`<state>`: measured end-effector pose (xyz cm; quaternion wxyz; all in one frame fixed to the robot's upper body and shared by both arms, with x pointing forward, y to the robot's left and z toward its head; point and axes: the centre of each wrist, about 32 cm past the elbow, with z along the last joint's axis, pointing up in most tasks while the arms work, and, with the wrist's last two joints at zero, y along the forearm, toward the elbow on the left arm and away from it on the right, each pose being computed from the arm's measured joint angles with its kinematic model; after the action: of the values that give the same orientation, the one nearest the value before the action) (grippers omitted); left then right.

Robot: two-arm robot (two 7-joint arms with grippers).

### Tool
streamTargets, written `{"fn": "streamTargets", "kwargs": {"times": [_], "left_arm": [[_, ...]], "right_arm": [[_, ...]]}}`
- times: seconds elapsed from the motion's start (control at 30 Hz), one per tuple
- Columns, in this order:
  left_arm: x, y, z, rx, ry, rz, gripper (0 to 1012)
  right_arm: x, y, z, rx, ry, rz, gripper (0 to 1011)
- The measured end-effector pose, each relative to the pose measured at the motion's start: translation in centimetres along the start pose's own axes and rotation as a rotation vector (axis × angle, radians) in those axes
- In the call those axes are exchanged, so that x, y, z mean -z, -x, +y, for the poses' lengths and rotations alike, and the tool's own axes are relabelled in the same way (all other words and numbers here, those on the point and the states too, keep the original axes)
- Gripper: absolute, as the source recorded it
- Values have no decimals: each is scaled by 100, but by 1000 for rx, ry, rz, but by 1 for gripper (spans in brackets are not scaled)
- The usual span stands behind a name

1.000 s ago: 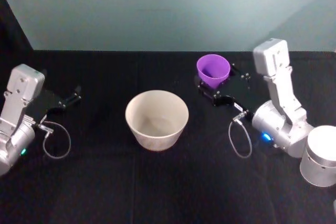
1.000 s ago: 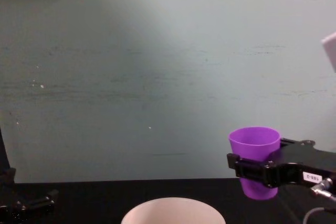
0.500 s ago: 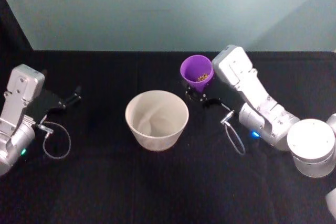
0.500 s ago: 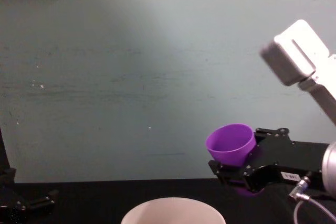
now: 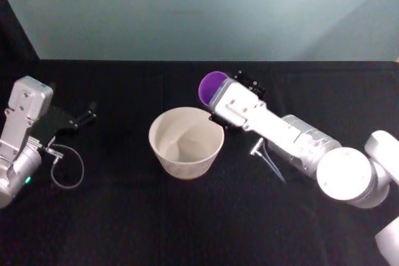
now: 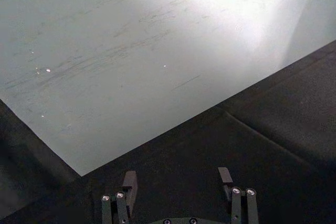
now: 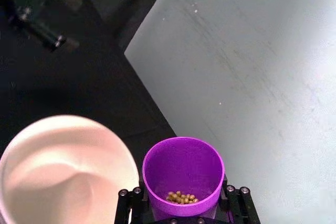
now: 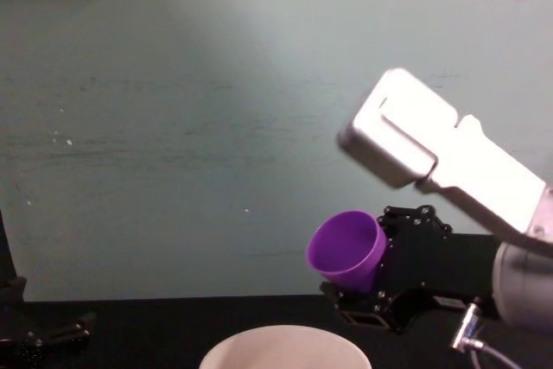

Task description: Pick up the cup and pour the mung beans from the cup into the bowl.

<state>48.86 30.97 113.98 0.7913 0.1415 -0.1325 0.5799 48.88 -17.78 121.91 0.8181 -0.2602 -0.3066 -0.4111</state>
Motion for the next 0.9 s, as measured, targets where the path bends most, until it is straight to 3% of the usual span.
{"fn": "streamTargets", "kwargs": {"times": [0.6,0.9], "left_arm": [[0,0,0,0,0,0,1000],[0,0,0,0,0,0,1000]], "right_arm": [[-215,106,69,-24,68,-342,722],[-279,167,101,-36,83,-449,722]]}}
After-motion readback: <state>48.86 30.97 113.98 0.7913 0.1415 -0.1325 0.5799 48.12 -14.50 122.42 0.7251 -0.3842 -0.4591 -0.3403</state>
